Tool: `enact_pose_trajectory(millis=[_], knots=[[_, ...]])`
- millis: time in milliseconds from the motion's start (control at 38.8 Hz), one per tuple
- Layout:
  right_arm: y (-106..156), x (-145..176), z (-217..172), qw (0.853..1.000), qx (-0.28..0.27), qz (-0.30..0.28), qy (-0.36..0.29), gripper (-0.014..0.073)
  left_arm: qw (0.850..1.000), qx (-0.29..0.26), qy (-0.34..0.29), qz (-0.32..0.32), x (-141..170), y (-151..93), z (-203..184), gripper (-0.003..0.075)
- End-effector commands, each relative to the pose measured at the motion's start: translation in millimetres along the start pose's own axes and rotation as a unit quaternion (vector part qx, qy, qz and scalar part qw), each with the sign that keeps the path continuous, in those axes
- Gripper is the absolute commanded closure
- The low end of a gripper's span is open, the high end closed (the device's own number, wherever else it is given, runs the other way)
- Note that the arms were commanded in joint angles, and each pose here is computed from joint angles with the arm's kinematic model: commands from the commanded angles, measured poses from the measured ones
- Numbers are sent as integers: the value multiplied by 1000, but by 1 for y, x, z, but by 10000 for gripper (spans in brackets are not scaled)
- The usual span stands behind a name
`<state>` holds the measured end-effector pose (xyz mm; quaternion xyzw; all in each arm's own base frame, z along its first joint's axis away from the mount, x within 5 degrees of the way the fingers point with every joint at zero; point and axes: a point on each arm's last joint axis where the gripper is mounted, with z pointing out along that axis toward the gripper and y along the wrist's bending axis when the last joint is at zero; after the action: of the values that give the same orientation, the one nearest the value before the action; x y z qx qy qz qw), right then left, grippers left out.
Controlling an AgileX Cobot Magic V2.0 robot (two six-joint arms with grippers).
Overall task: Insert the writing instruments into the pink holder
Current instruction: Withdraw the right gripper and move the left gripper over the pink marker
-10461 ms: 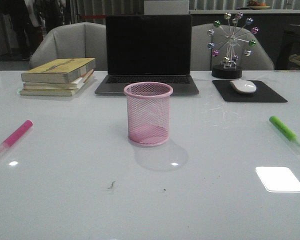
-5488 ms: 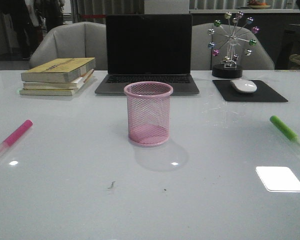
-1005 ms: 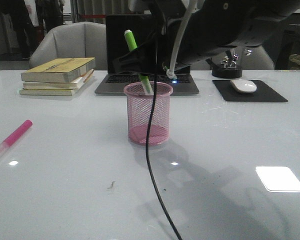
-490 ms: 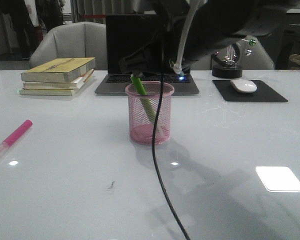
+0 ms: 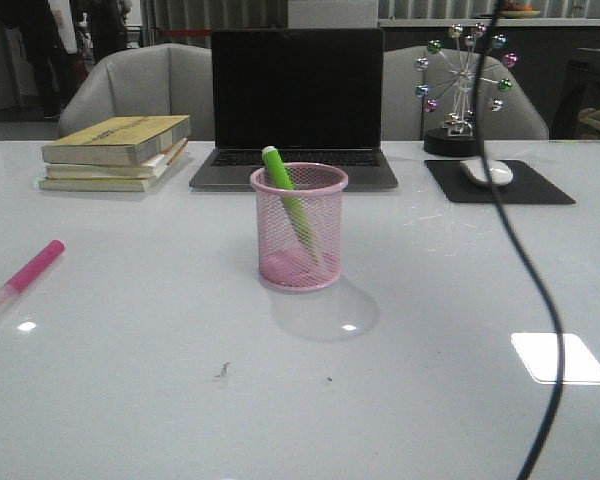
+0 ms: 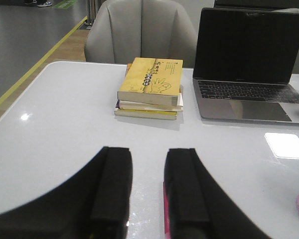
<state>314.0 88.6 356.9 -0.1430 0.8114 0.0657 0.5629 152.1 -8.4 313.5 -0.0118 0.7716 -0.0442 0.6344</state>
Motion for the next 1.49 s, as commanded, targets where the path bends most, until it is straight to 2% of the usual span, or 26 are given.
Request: enact_pose_trajectory(millis=[0,155,309,541,1031,1340,1469], knots=[[-20,-26,-41,998,36,-11,-48,219,998,10,-58,-6,-19,-3,-2,463],[-40,-24,-74,997,71,-5,-11,219,998,10,-58,-6,-19,-3,-2,463],[-55,-19,-114,993,117,8,-29,219,997,11,-72,-6,-22,-3,-2,463],[-63,21,-152,985,169,30,-7,219,996,13,-93,-3,-26,-4,-3,463],[-35,120,-174,982,159,78,73,219,995,13,-95,13,-26,-4,-3,463],[-31,131,-178,980,155,82,94,219,995,13,-93,17,-26,-4,-3,463],[-31,131,-178,980,154,82,94,219,993,12,-93,65,-26,-4,-3,459]])
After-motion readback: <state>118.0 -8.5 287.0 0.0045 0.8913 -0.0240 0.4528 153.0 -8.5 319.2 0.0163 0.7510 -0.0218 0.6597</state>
